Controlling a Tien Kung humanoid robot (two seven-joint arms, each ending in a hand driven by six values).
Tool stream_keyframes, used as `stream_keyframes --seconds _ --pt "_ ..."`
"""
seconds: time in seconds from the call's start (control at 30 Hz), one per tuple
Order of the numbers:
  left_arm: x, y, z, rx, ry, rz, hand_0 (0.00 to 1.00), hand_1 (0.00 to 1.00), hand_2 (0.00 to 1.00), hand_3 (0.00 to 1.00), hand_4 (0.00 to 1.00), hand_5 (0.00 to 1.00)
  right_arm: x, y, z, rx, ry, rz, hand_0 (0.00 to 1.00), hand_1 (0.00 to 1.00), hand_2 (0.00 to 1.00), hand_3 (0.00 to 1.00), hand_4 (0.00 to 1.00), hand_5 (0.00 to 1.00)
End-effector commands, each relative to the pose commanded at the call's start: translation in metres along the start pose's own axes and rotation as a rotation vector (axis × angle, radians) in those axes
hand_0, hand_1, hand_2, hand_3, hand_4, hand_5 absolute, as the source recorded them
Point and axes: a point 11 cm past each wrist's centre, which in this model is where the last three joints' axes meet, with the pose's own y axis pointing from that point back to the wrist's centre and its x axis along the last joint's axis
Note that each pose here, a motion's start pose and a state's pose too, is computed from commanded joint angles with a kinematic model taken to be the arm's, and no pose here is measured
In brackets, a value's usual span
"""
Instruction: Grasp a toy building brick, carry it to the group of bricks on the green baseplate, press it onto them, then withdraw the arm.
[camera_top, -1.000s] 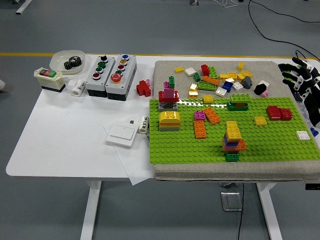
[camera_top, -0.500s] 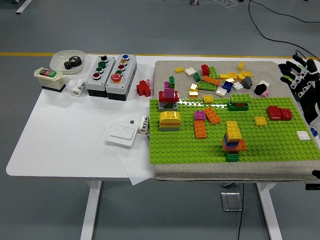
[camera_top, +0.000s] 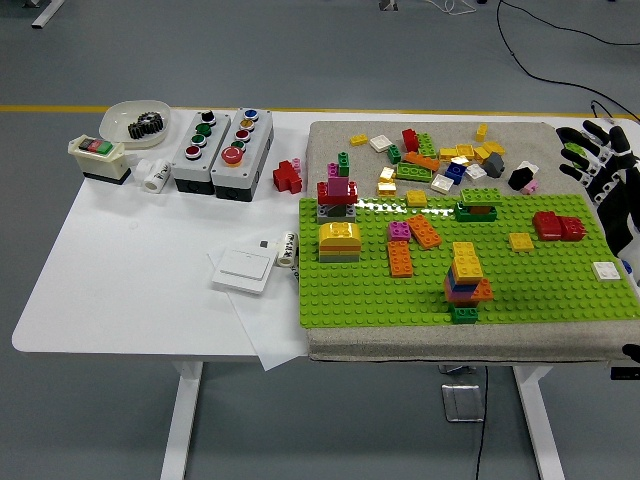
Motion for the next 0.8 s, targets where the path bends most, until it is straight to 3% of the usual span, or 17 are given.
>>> stream_keyframes --seconds 0.8 --pt "0.0017 -0.0004 0.0001 -0.004 0.0 0.002 0.74 0.726 0.718 0.591 0.639 0.663 -0.0006 -0.0007 -0.0002 -0.019 -0.09 -0.008 0.801 0.78 0.83 0.852 0.998 0.788"
